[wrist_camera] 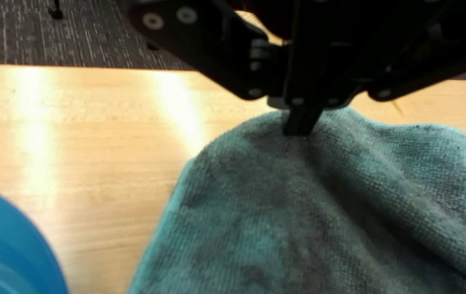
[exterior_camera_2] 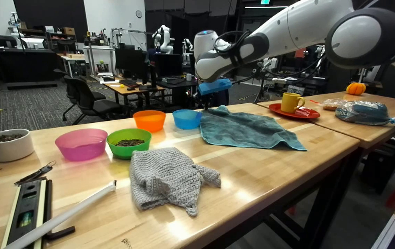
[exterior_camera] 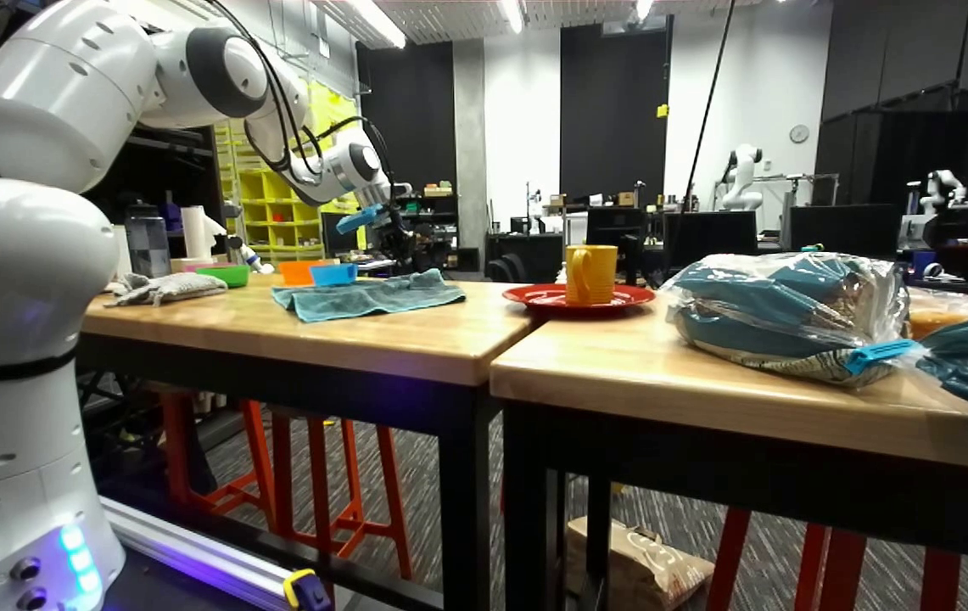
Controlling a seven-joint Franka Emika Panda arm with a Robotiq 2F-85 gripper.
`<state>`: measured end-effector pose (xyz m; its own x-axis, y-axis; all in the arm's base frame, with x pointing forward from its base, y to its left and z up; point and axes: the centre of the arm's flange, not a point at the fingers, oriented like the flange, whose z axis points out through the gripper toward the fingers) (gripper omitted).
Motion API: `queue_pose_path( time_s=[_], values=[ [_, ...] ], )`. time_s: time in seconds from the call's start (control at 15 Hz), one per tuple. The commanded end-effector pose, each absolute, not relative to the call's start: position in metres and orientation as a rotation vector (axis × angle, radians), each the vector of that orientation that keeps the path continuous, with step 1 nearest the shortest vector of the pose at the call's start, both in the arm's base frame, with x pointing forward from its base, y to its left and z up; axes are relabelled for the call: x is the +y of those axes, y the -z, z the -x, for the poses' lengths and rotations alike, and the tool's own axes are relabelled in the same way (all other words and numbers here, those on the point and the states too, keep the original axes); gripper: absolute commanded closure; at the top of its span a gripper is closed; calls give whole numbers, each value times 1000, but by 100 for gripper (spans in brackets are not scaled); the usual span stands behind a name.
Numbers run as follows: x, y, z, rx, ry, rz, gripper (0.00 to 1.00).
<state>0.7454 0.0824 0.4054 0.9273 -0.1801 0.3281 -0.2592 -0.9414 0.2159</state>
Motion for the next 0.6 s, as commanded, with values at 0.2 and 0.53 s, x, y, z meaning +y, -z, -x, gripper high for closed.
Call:
queue_pose_path(
  time_s=[0.2,0.53],
  values=[
    [64,-453,-681,-406,-286,-2821,100],
    [30,-454,-640,-488,-162,-2812,100]
  ],
)
